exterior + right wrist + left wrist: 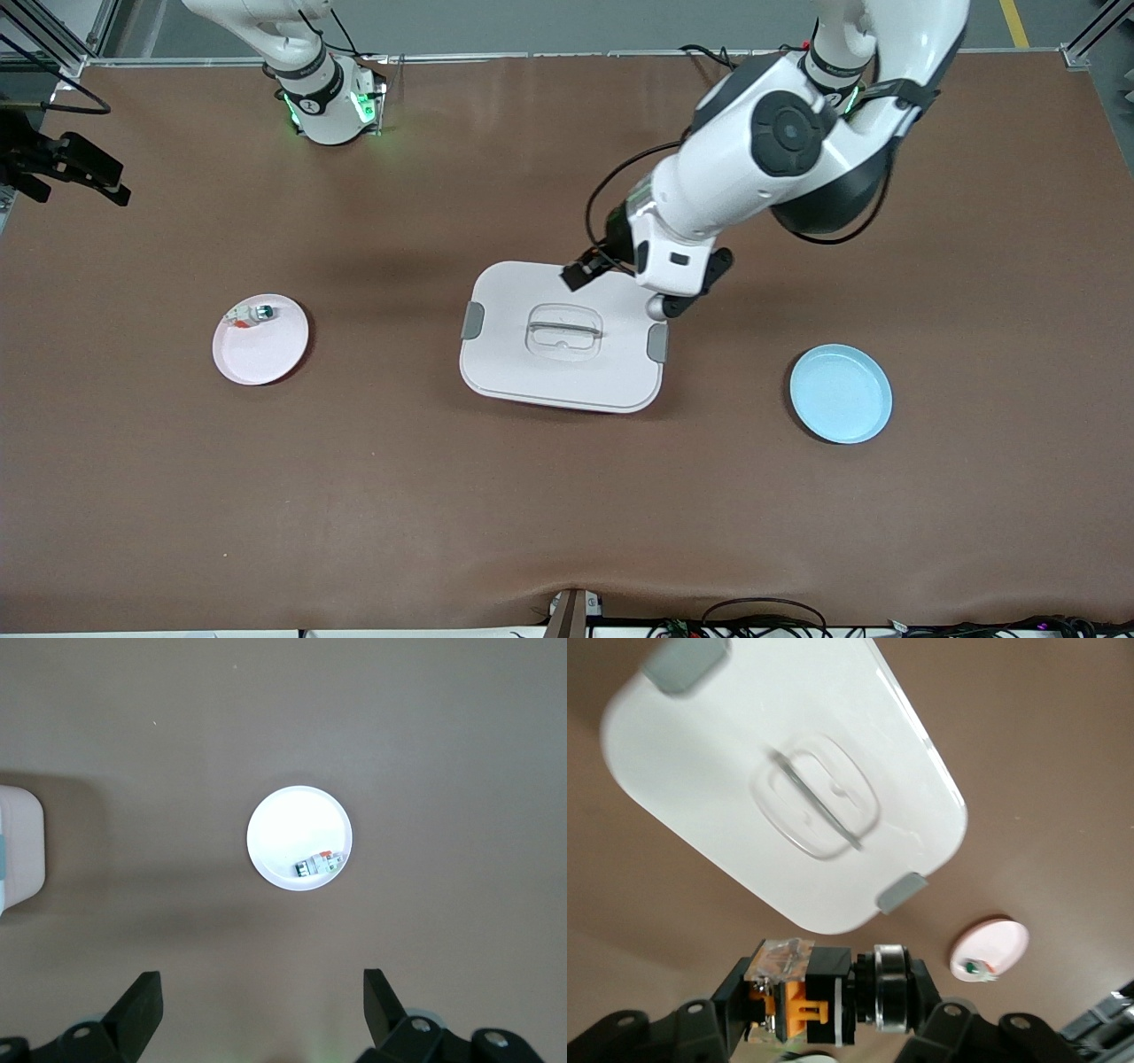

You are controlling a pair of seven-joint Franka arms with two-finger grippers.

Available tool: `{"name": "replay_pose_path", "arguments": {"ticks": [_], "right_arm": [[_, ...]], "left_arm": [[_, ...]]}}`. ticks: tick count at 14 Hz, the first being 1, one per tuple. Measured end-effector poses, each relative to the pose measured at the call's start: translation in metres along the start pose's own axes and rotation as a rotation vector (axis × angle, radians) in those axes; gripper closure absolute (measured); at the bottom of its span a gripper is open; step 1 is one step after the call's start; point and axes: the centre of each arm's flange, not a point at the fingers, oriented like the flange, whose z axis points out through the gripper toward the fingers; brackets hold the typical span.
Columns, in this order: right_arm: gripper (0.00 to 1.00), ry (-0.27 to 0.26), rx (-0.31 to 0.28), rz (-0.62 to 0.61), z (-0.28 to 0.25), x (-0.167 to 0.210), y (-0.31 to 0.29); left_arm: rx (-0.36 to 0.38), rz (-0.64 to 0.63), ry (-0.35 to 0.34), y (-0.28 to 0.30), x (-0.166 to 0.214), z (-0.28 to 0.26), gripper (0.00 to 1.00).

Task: Transfer orange switch to right arm and place
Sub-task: 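Lift the switch with the left gripper and carry it over the white box, then reach the right gripper toward the switch held by the left gripper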

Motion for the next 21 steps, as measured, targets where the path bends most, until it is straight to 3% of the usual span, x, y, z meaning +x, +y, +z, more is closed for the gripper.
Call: {"name": "replay_pose_path", "arguments": {"ticks": [3,6,10,14,19,21], "right_arm": [[0.0,-0.101,-0.003,-0.003,0.053,0.03,-0.002],[0.0,-0.19,-0.007,0.006,0.106,0.056,0.003],[0.0,-0.212,0.021,0.015,0.119,0.066,0.005],[0.0,-0.195,0.296,0.028,0.102,0.057,-0.028],[0.0,-0.036,0.657,0.079,0.072,0.01,-0.081],[0.0,0.011,0.765,0.113,0.083,-0.011,-0.113]], "left_arm": [[-0.059,-0.125,-0.031,0.016,-0.035,0.023,0.28],[-0.084,-0.224,-0.046,0.022,-0.04,0.028,0.28],[-0.059,-0.293,-0.036,0.021,-0.05,0.051,0.28],[-0.043,-0.33,0.01,0.019,-0.059,0.073,0.28],[-0.042,-0.344,0.014,0.019,-0.059,0.074,0.28],[-0.041,-0.345,0.014,0.019,-0.058,0.075,0.28]]}}
